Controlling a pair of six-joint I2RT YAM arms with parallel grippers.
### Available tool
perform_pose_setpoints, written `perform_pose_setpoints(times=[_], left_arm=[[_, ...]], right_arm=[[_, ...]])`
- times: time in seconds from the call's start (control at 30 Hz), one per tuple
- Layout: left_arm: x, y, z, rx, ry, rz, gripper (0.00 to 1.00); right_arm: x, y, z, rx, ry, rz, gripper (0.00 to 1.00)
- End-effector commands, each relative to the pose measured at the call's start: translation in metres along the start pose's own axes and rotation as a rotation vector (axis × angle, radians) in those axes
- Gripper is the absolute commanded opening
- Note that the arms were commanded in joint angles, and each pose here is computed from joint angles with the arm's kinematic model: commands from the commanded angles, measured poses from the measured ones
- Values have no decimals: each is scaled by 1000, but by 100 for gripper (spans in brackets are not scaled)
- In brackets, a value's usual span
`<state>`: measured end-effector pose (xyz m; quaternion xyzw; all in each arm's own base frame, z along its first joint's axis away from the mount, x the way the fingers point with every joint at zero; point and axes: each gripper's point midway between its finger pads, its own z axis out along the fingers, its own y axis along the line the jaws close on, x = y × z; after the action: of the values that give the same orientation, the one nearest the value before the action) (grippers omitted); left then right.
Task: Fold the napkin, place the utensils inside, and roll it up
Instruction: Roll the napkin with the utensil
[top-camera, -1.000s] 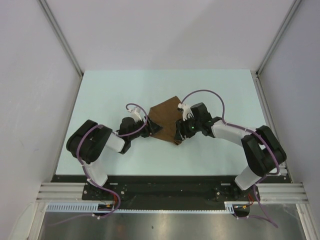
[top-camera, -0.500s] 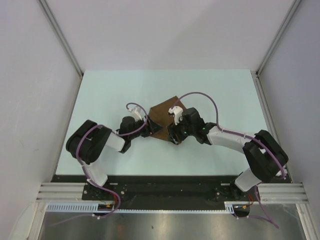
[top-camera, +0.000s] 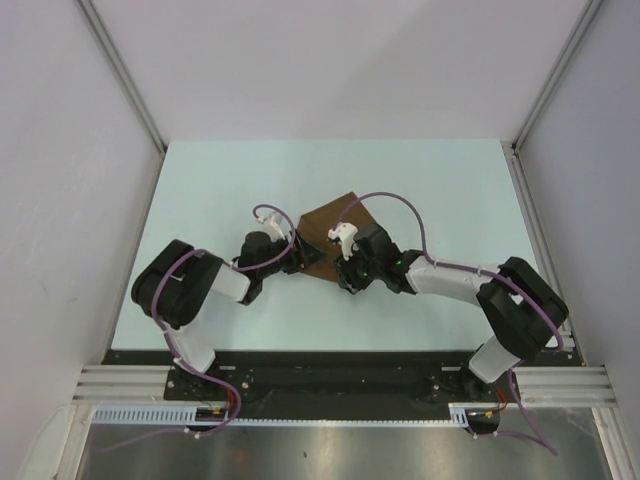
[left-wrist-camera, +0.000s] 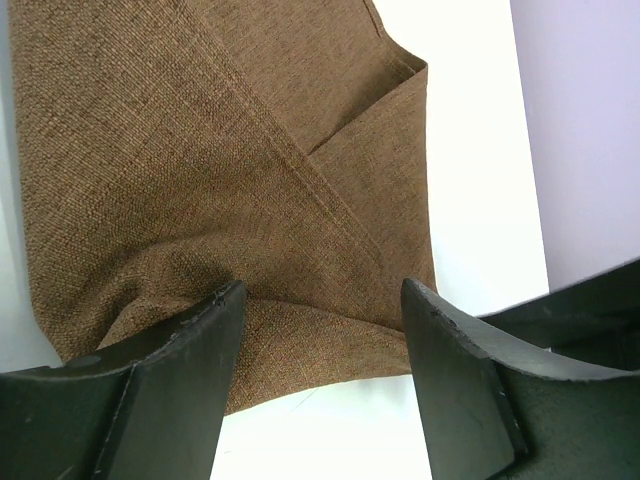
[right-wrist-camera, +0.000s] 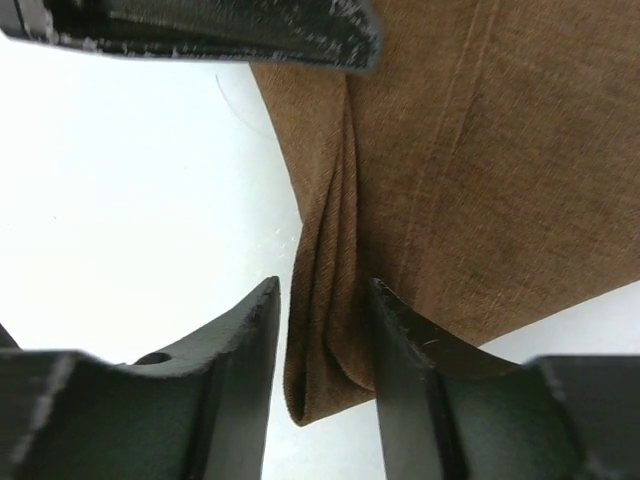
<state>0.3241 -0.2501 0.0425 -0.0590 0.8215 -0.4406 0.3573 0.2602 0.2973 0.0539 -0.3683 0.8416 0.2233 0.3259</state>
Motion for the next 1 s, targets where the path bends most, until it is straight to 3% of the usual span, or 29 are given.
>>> perform_pose_setpoints(times=[0.0, 0.13, 0.2, 0.27, 0.4, 0.67, 0.83, 0.97], left_arm=[[28, 38, -8, -151, 90, -15, 71], [28, 38, -8, -151, 91, -15, 71], [27, 37, -8, -146, 90, -9, 71], [27, 38, -9, -146, 90, 2, 71], [24, 36, -9, -138, 82, 29, 72], [8, 21, -9, -107, 54, 104, 78], [-23, -3, -18, -89, -16, 197, 85], [-29, 6, -30, -163, -15, 273, 87]], right_arm=[[7, -4, -2, 54, 23, -39, 43], [14, -12, -1, 91, 52, -23, 34], [15, -17, -2, 84, 55, -1, 20], [10, -11, -1, 9, 45, 33, 10], [9, -17, 1, -90, 77, 110, 1], [50, -29, 15, -183, 247, 274, 0], [66, -33, 21, -185, 295, 324, 0], [70, -36, 24, -184, 310, 336, 0]])
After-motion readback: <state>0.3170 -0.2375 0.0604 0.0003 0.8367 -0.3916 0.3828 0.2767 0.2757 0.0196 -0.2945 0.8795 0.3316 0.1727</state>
